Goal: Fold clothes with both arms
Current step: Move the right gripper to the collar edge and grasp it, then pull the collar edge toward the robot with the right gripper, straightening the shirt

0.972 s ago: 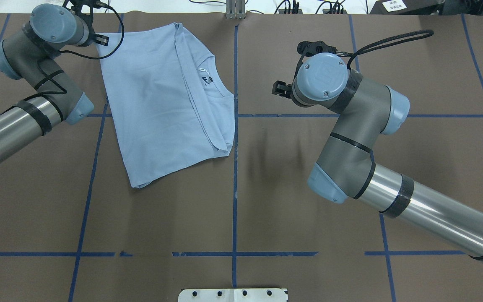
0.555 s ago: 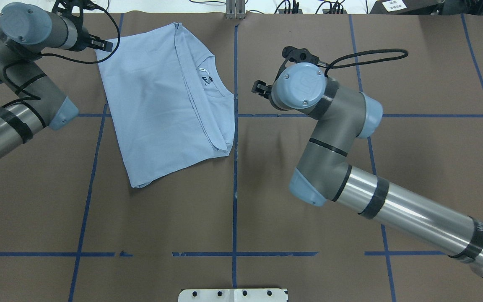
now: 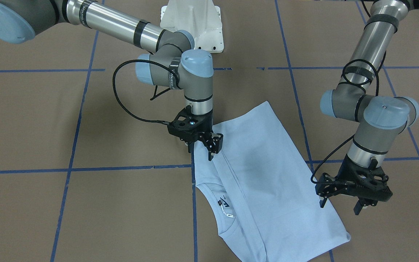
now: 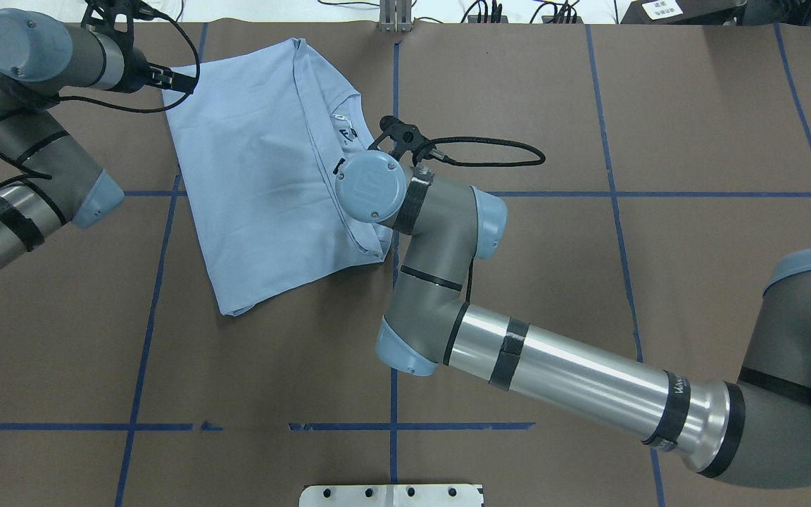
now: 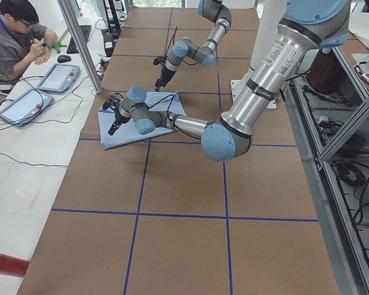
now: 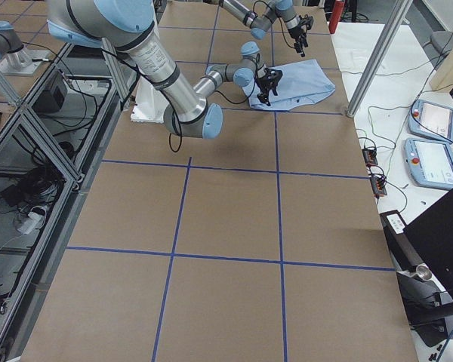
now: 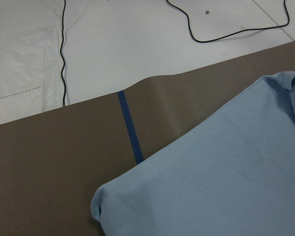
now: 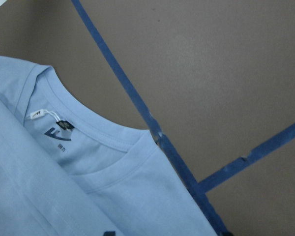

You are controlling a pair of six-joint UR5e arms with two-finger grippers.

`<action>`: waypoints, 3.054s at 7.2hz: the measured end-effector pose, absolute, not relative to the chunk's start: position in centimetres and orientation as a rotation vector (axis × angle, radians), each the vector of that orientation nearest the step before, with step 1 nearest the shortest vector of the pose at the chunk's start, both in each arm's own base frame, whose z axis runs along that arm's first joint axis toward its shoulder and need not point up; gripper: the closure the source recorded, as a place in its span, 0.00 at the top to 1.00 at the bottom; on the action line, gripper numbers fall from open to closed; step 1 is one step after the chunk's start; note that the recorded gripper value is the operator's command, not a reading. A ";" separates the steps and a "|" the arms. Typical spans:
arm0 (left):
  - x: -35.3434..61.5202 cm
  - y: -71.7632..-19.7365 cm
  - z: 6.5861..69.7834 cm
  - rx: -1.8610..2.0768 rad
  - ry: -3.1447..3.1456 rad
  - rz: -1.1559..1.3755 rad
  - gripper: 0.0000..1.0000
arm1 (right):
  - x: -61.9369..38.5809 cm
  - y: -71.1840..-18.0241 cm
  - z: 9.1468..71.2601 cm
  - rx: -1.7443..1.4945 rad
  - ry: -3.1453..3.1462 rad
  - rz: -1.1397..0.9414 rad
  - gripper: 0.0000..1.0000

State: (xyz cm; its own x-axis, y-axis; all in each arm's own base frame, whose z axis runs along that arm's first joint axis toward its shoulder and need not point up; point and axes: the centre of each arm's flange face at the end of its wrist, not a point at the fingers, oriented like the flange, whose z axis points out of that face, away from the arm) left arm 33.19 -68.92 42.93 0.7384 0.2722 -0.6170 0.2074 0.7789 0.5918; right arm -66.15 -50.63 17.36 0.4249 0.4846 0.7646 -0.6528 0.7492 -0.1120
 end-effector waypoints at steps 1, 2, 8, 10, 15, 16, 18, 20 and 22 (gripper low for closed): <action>33.3 -68.8 43.0 0.693 0.756 0.040 1.00 | -67.2 -49.8 17.4 0.209 -0.870 0.709 0.63; 33.4 -68.8 43.0 0.692 0.757 0.041 1.00 | -67.7 -49.4 17.7 0.212 -0.854 0.693 0.63; 33.6 -68.7 43.2 0.688 0.756 0.044 1.00 | -68.2 -49.0 19.4 0.246 -0.773 0.624 0.38; 33.6 -68.7 43.2 0.689 0.755 0.043 1.00 | -68.3 -48.9 19.4 0.251 -0.772 0.623 0.00; 33.7 -68.6 43.1 0.689 0.757 0.045 1.00 | -65.4 -47.7 19.1 0.265 -0.763 0.567 0.00; 33.7 -68.6 43.1 0.689 0.758 0.045 1.00 | -62.3 -44.7 20.5 0.262 -0.770 0.546 0.00; 33.8 -68.6 43.1 0.689 0.759 0.045 1.00 | -56.2 -34.0 23.6 0.266 -0.810 0.475 0.00; 33.8 -68.6 43.1 0.689 0.759 0.045 1.00 | -53.0 -25.4 25.9 0.280 -0.838 0.452 0.00; 33.8 -68.6 43.0 0.690 0.760 0.046 1.00 | -52.2 -22.0 27.3 0.295 -0.835 0.436 1.00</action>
